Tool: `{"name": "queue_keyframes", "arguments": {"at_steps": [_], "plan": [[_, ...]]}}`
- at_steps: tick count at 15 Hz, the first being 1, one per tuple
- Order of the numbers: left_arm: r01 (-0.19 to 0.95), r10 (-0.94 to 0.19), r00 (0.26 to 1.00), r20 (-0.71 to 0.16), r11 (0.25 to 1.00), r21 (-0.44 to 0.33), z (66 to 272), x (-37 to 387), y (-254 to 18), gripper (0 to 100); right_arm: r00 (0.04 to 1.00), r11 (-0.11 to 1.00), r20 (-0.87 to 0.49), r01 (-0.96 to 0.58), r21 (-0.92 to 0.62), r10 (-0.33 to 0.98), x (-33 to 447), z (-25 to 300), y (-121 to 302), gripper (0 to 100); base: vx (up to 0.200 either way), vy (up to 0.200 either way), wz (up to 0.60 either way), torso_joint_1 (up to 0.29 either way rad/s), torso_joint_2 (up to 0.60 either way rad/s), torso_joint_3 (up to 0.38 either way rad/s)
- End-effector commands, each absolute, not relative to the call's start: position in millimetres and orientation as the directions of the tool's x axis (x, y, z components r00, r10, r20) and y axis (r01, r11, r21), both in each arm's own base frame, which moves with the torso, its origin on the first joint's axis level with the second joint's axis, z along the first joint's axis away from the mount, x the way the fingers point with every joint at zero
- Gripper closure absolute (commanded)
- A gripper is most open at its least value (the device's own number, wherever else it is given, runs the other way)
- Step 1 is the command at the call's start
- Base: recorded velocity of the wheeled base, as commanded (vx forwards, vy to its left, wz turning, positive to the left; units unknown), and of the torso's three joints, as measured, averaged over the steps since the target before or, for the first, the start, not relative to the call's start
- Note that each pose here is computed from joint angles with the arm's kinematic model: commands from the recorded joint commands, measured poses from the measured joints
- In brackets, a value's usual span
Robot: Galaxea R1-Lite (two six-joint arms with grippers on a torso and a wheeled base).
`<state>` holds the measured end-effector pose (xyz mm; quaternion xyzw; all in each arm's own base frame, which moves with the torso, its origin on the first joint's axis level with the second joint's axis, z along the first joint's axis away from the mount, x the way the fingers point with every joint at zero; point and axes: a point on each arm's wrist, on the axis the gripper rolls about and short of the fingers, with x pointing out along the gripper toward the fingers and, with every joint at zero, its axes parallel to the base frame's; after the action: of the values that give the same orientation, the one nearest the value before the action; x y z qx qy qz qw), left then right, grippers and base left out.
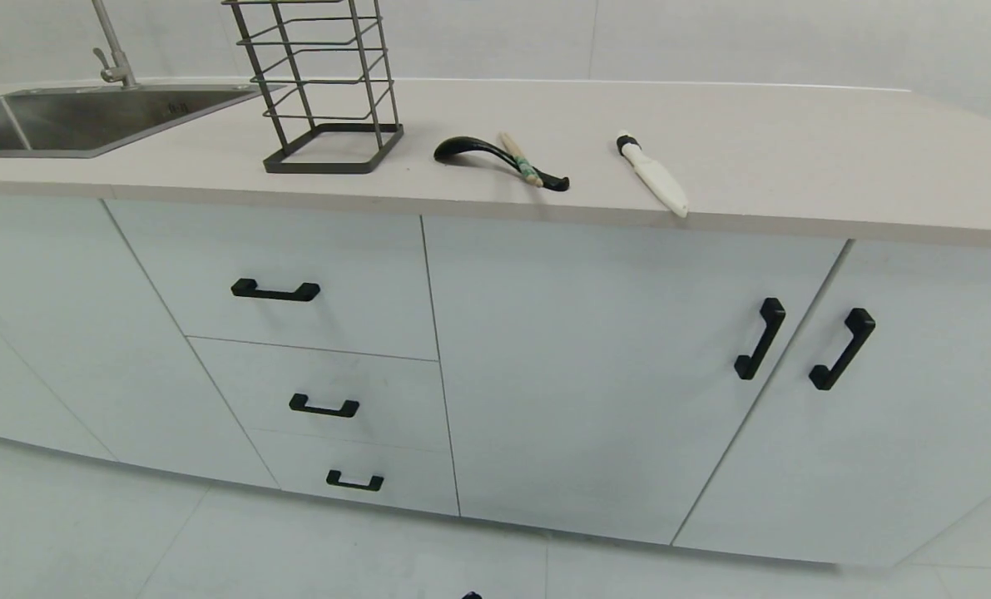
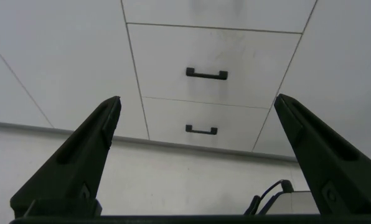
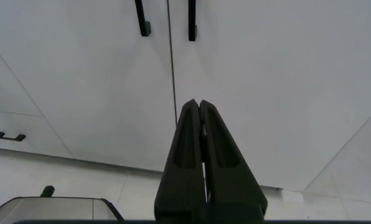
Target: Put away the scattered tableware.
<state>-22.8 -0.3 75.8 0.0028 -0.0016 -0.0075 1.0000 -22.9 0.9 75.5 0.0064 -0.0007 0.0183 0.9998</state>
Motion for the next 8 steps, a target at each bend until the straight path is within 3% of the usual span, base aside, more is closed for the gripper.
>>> {"name": "queue_keyframes", "arguments": {"at_steps": [1, 8], "plan": [[0.015, -0.015, 1.0, 0.005, 1.0, 0.005, 76.0, -22.8, -0.3, 0, 0.999, 0.999, 0.0, -0.035, 0.014, 0.035, -22.8, 75.5, 0.9, 100, 0.0, 0.0, 0.0, 0.0, 0.0, 0.0], [0.015, -0.015, 1.0, 0.005, 1.0, 0.005, 76.0, -22.8, -0.3, 0, 0.999, 0.999, 0.0, -0.035, 0.014, 0.035, -22.8, 75.5, 0.9, 100, 0.0, 0.2, 0.0, 0.001, 0.0, 0.003]]}}
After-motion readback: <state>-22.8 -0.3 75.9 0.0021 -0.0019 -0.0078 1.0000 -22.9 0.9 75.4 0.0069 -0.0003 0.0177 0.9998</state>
